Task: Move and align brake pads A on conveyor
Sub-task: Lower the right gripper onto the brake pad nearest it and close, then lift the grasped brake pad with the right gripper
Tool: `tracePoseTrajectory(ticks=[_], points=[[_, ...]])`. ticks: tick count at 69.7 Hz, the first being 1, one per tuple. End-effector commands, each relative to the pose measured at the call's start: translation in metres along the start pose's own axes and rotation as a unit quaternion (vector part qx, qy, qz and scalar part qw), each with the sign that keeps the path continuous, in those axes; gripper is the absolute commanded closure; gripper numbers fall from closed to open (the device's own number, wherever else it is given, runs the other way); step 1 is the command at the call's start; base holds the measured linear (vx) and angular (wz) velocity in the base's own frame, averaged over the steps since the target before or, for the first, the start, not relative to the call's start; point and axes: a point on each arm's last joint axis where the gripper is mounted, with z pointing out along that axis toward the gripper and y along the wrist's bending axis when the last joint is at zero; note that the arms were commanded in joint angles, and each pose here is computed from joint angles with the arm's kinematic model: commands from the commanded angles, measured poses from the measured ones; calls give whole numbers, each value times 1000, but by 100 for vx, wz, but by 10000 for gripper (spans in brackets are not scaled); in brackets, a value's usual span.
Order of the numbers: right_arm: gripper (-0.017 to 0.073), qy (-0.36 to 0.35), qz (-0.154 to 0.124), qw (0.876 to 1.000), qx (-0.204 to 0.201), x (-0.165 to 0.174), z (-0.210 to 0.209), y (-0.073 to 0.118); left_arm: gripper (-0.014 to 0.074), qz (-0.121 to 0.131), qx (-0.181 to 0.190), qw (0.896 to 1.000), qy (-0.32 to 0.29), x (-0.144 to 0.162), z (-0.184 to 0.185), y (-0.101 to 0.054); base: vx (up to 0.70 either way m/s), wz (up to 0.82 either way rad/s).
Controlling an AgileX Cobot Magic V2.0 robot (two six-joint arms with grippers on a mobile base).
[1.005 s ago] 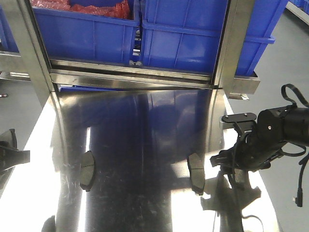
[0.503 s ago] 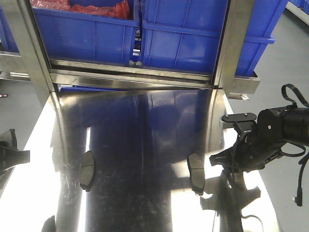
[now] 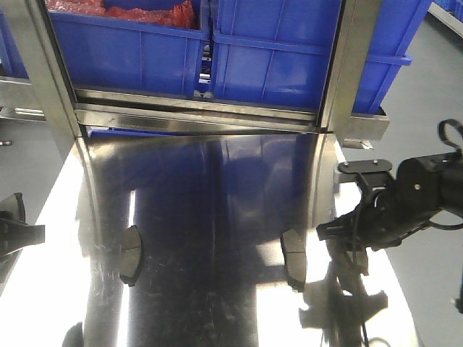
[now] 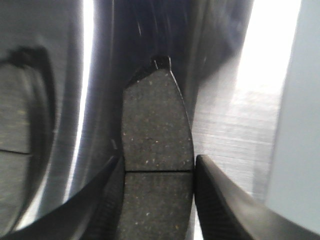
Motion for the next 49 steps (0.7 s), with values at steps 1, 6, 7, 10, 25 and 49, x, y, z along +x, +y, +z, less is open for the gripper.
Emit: tracePoseTrajectory(ticks=[1, 6, 7, 10, 25, 49], points=[[550, -94, 7, 996, -8, -7, -37, 0, 461, 2, 20, 999, -51, -12, -9, -4, 0, 0], [550, -115, 13, 993, -12, 2, -46, 0, 461, 2, 20, 999, -51, -12, -9, -4, 0, 0], [550, -114, 13, 993, -12, 4, -46, -1, 461, 2, 20, 999, -51, -12, -9, -4, 0, 0], [550, -121, 16, 992, -14, 10, -52, -1, 461, 2, 20, 999, -51, -12, -9, -4, 0, 0], [550, -157, 16, 987, -18, 39, -82, -3, 461, 2, 20, 999, -51, -12, -9, -4, 0, 0], [548, -243, 15, 970, -23, 73, -121, -5, 461, 2, 20, 999, -51, -12, -9, -4, 0, 0]])
